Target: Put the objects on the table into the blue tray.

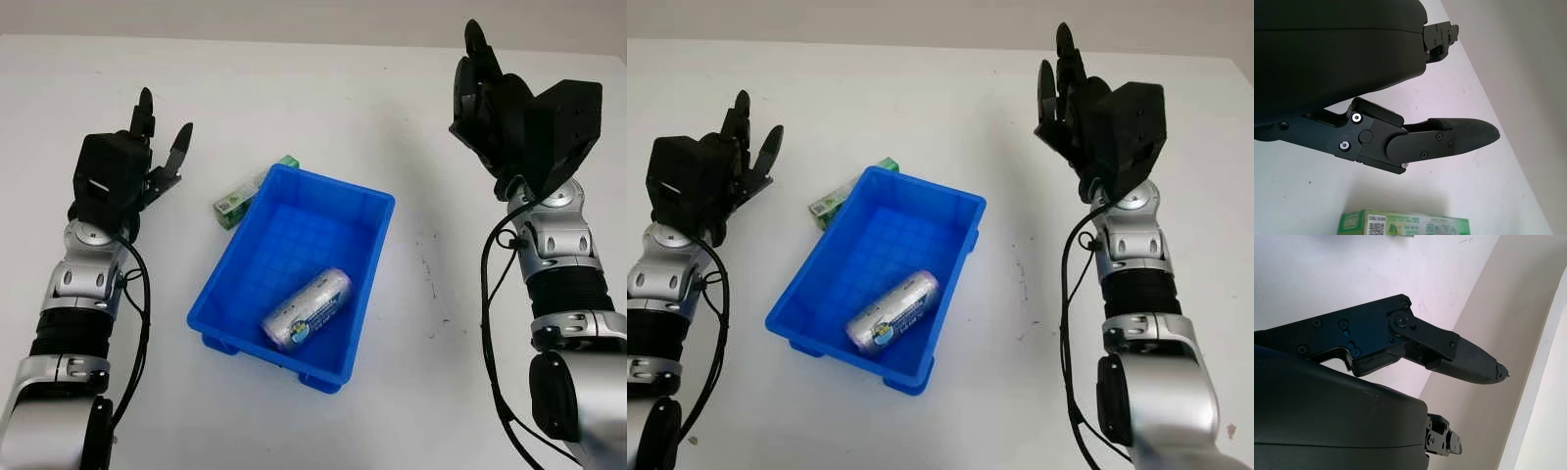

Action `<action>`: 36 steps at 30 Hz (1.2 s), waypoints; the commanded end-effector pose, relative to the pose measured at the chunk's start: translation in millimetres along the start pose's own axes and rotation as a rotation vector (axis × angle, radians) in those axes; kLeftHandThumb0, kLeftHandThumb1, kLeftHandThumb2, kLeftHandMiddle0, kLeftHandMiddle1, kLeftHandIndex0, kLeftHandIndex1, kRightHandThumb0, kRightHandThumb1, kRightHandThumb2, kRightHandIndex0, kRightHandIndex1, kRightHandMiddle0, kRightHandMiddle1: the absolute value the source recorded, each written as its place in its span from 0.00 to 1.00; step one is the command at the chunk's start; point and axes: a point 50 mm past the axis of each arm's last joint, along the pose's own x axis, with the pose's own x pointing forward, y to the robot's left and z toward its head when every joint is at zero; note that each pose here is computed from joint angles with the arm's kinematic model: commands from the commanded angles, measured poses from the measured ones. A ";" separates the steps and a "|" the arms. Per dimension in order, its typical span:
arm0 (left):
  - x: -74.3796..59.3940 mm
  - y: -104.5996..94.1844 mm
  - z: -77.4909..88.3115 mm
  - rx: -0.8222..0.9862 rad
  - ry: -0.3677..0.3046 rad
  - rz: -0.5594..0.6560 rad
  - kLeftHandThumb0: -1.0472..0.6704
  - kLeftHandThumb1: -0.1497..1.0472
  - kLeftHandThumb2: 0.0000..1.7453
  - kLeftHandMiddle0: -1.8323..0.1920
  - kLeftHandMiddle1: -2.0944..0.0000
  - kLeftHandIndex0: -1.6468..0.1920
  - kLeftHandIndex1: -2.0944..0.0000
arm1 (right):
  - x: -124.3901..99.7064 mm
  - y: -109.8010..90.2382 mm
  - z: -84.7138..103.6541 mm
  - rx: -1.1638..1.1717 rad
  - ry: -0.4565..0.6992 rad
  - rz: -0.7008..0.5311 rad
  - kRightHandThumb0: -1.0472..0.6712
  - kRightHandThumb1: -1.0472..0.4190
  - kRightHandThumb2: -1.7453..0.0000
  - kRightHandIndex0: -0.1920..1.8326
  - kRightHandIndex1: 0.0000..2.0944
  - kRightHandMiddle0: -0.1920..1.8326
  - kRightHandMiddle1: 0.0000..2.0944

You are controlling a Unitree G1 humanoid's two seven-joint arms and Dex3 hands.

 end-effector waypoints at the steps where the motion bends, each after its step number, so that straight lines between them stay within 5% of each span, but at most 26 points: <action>1: 1.5 12.2 18.7 0.067 -0.049 -0.012 0.20 1.00 0.24 1.00 1.00 1.00 1.00 | -1.8 -2.2 0.8 0.009 -0.010 -0.019 0.17 0.00 0.51 0.00 0.00 0.00 0.00; 6: 2.1 26.5 39.8 0.174 -0.042 -0.096 0.20 1.00 0.19 0.96 0.96 1.00 0.99 | -2.9 -2.5 -2.4 0.038 0.007 -0.030 0.16 0.00 0.52 0.00 0.00 0.00 0.00; 7: 2.8 28.5 44.1 0.195 -0.033 -0.115 0.19 1.00 0.16 0.96 0.76 1.00 0.99 | -3.0 -2.4 -2.7 0.039 0.010 -0.031 0.16 0.00 0.52 0.00 0.00 0.00 0.00; 8: 3.5 30.1 48.4 0.226 -0.025 -0.137 0.18 1.00 0.14 0.87 0.39 1.00 0.98 | -3.2 -2.3 -2.8 0.039 0.012 -0.035 0.15 0.00 0.52 0.00 0.00 0.00 0.00; 9: 4.0 31.3 52.4 0.264 -0.016 -0.159 0.18 1.00 0.12 0.81 0.20 1.00 0.98 | -3.3 -2.3 -2.9 0.039 0.014 -0.035 0.15 0.00 0.52 0.00 0.00 0.00 0.00; 10: 4.6 31.9 55.7 0.302 -0.006 -0.182 0.19 1.00 0.09 0.92 0.16 1.00 0.98 | -3.5 -2.4 -3.0 0.043 0.015 -0.035 0.15 0.00 0.52 0.00 0.00 0.00 0.00; 11: 5.2 32.1 58.7 0.343 0.006 -0.209 0.20 1.00 0.07 0.92 0.12 1.00 0.99 | -3.8 -2.7 -2.8 0.045 0.015 -0.034 0.15 0.00 0.52 0.00 0.00 0.00 0.00; 12: 5.8 31.9 61.1 0.377 0.020 -0.234 0.20 1.00 0.06 0.95 0.22 1.00 0.99 | -4.0 -2.7 -2.2 0.046 0.016 -0.033 0.16 0.00 0.52 0.00 0.00 0.00 0.00; 14: 6.8 30.8 65.3 0.456 0.056 -0.281 0.21 0.97 0.05 0.98 0.05 0.99 0.99 | -4.1 -2.9 -1.4 0.048 0.014 -0.035 0.16 0.00 0.52 0.00 0.00 0.00 0.00; 15: 7.2 30.0 67.1 0.499 0.083 -0.301 0.22 0.96 0.04 0.99 0.52 0.98 0.98 | -4.2 -3.1 -1.1 0.049 0.013 -0.036 0.16 0.00 0.52 0.00 0.00 0.00 0.00; 16: 7.4 29.1 69.0 0.545 0.107 -0.322 0.21 0.96 0.03 0.97 0.73 0.98 0.98 | -4.2 -3.3 -0.7 0.048 0.015 -0.036 0.15 0.00 0.52 0.00 0.00 0.00 0.00; 18: 7.9 27.2 72.4 0.625 0.155 -0.360 0.21 0.95 0.03 0.95 0.90 0.97 0.97 | -4.2 -3.6 -0.1 0.050 0.016 -0.040 0.15 0.00 0.52 0.00 0.00 0.00 0.00; 19: 8.2 26.0 73.6 0.658 0.173 -0.376 0.20 0.92 0.03 0.92 0.50 0.96 0.97 | -4.4 -3.8 0.3 0.053 0.015 -0.042 0.15 0.00 0.52 0.00 0.00 0.00 0.00; 20: 8.5 24.5 73.8 0.683 0.192 -0.388 0.20 0.91 0.03 0.93 0.30 0.94 0.97 | -4.4 -4.0 0.6 0.056 0.016 -0.044 0.15 0.00 0.52 0.00 0.00 0.00 0.00; 21: 8.6 23.0 73.3 0.711 0.208 -0.398 0.20 0.90 0.03 0.96 0.38 0.93 0.97 | -4.4 -4.2 0.9 0.058 0.017 -0.044 0.15 0.00 0.52 0.00 0.00 0.00 0.00; 23: 9.3 20.3 70.6 0.757 0.236 -0.414 0.19 0.89 0.03 0.89 0.74 0.92 0.97 | -4.6 -4.6 1.2 0.058 0.017 -0.047 0.15 0.00 0.52 0.00 0.00 0.00 0.00; 25: 9.9 19.0 68.6 0.799 0.259 -0.432 0.18 0.89 0.03 0.86 0.85 0.91 0.97 | -4.6 -4.5 1.1 0.069 0.021 -0.055 0.15 0.00 0.53 0.00 0.00 0.00 0.00; 26: 10.3 18.4 67.9 0.813 0.268 -0.442 0.17 0.89 0.03 0.83 0.88 0.91 0.97 | -4.6 -4.2 1.1 0.072 0.023 -0.056 0.15 0.00 0.54 0.00 0.00 0.00 0.00; 29: 11.5 16.7 66.4 0.845 0.290 -0.459 0.14 0.90 0.03 0.97 0.41 0.89 0.96 | -5.1 -3.5 1.0 0.075 0.022 -0.056 0.15 0.00 0.54 0.00 0.00 0.00 0.00; 30: 12.0 16.1 65.7 0.855 0.296 -0.459 0.14 0.90 0.03 0.99 0.36 0.88 0.96 | -5.4 -3.6 0.5 0.072 0.023 -0.056 0.16 0.00 0.54 0.00 0.00 0.00 0.00; 34: 13.1 13.2 63.4 0.882 0.296 -0.453 0.12 0.91 0.03 1.00 0.50 0.89 0.97 | -6.0 -4.2 -1.3 0.063 0.036 -0.056 0.16 0.00 0.54 0.00 0.00 0.00 0.00; 36: 13.2 11.4 62.7 0.892 0.285 -0.464 0.10 0.93 0.03 0.98 0.82 0.96 0.98 | -6.1 -4.4 -1.6 0.058 0.035 -0.055 0.16 0.00 0.54 0.00 0.00 0.00 0.00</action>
